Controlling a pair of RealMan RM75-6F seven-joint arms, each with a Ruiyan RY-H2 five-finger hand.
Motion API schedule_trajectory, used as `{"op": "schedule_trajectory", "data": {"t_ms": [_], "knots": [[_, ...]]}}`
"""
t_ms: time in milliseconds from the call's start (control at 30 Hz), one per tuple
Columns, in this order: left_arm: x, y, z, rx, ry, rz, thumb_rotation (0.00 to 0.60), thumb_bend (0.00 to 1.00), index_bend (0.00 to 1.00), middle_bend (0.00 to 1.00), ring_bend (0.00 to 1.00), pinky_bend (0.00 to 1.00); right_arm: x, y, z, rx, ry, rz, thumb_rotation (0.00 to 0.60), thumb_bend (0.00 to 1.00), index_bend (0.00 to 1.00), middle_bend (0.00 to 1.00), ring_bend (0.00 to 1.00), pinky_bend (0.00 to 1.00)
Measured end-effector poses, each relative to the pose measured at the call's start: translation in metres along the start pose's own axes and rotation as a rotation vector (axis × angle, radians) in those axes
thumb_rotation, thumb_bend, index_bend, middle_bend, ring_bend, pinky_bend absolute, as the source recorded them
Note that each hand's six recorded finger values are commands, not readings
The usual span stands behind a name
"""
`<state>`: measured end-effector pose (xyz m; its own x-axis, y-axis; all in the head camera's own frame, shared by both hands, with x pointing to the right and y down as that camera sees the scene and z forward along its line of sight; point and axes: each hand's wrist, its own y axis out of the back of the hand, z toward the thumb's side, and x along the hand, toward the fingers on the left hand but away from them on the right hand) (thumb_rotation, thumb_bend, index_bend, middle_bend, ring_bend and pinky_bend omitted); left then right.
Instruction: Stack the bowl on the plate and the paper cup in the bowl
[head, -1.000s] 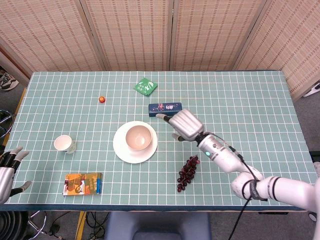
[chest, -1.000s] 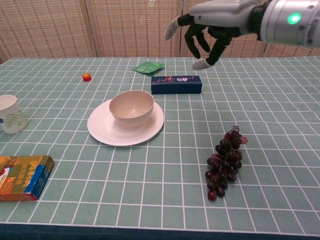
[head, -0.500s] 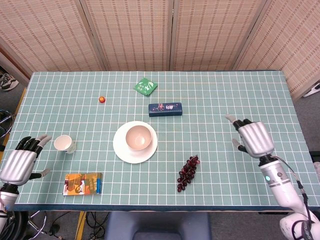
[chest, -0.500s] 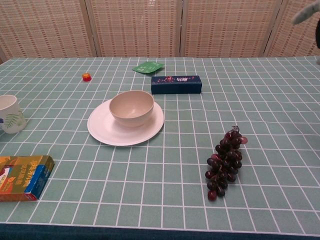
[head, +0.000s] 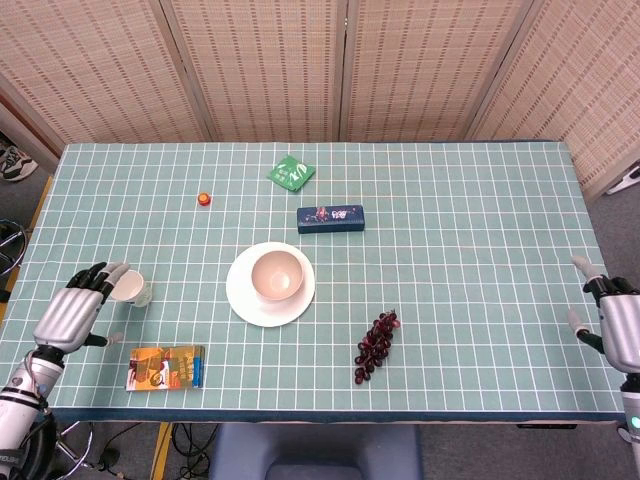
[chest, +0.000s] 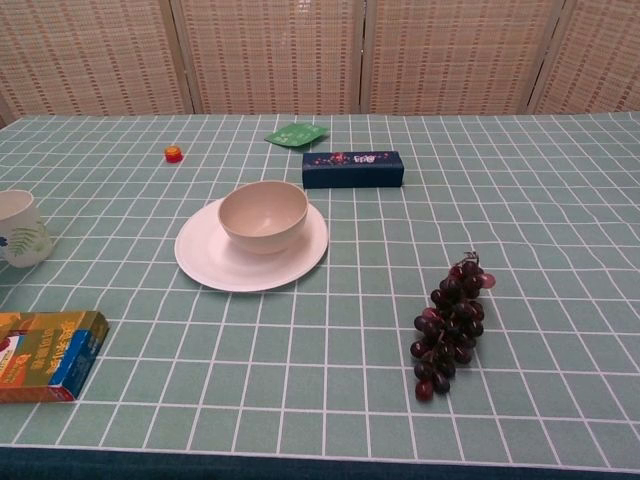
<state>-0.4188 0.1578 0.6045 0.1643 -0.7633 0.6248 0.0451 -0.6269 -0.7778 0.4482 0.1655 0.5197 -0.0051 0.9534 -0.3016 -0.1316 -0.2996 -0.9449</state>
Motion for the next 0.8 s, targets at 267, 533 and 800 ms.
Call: {"op": "schedule_trajectory", "data": {"t_ms": [267,533,800], "knots": [[0.036,-0.001,0.013,0.034,-0.041,-0.105,0.600,0.00,0.00,0.00,0.04,0.13,0.005,0.007,-0.006,-0.030,-0.003,-0.016,0.600,0.27,0.17,0.44,0.41,0.68],[0.066,-0.008,0.016,0.090,-0.036,-0.189,0.600,0.00,0.00,0.00,0.04,0.13,0.011,0.008,-0.009,-0.051,-0.001,-0.018,0.600,0.27,0.17,0.44,0.41,0.68],[0.086,-0.021,0.012,0.126,0.003,-0.249,0.600,0.00,0.05,0.00,0.08,0.17,0.015,0.007,-0.016,-0.066,-0.021,-0.016,0.600,0.27,0.17,0.44,0.41,0.68]]}}
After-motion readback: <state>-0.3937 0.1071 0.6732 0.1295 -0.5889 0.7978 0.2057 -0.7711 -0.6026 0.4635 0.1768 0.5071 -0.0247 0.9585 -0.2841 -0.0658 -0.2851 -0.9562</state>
